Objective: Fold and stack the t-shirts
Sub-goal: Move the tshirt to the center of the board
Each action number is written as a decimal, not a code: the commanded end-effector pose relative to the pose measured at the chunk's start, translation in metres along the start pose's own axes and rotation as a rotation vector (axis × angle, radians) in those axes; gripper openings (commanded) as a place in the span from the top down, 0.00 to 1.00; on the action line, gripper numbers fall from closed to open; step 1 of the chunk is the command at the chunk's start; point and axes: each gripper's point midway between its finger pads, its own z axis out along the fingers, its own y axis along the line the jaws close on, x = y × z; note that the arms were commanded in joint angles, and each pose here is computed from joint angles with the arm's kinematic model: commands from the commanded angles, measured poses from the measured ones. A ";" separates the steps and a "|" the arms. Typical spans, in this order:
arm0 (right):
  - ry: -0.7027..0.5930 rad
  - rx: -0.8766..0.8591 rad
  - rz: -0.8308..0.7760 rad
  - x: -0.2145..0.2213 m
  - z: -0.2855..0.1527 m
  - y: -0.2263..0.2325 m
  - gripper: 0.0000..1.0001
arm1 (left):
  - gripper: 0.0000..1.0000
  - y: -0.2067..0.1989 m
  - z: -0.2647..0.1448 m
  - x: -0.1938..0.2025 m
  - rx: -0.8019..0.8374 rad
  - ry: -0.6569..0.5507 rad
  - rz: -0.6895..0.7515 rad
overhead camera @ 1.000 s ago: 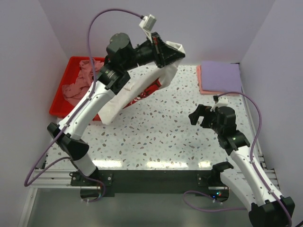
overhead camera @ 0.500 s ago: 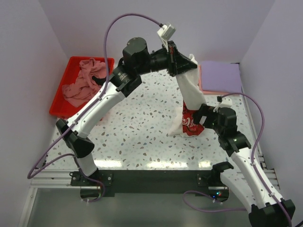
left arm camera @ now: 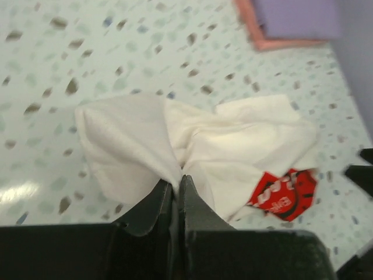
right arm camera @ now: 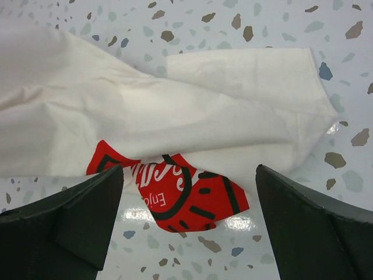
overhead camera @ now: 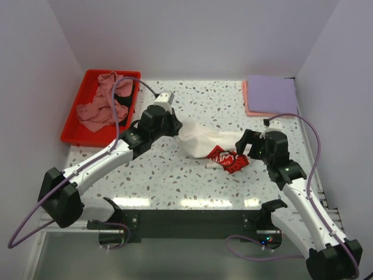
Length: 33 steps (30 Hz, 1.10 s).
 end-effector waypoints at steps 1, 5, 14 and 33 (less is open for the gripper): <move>-0.066 -0.036 -0.003 -0.019 -0.003 0.009 0.01 | 1.00 0.075 0.001 0.039 -0.208 0.040 -0.133; -0.044 -0.028 -0.013 -0.017 0.002 0.009 0.01 | 1.00 0.105 -0.004 0.099 -0.253 0.164 -0.151; -0.019 -0.071 -0.008 -0.034 0.020 0.027 0.01 | 1.00 0.119 -0.008 0.131 -0.284 0.198 -0.192; 0.223 0.477 0.220 -0.011 0.093 -0.096 0.06 | 1.00 0.128 -0.035 0.131 -0.326 0.156 -0.207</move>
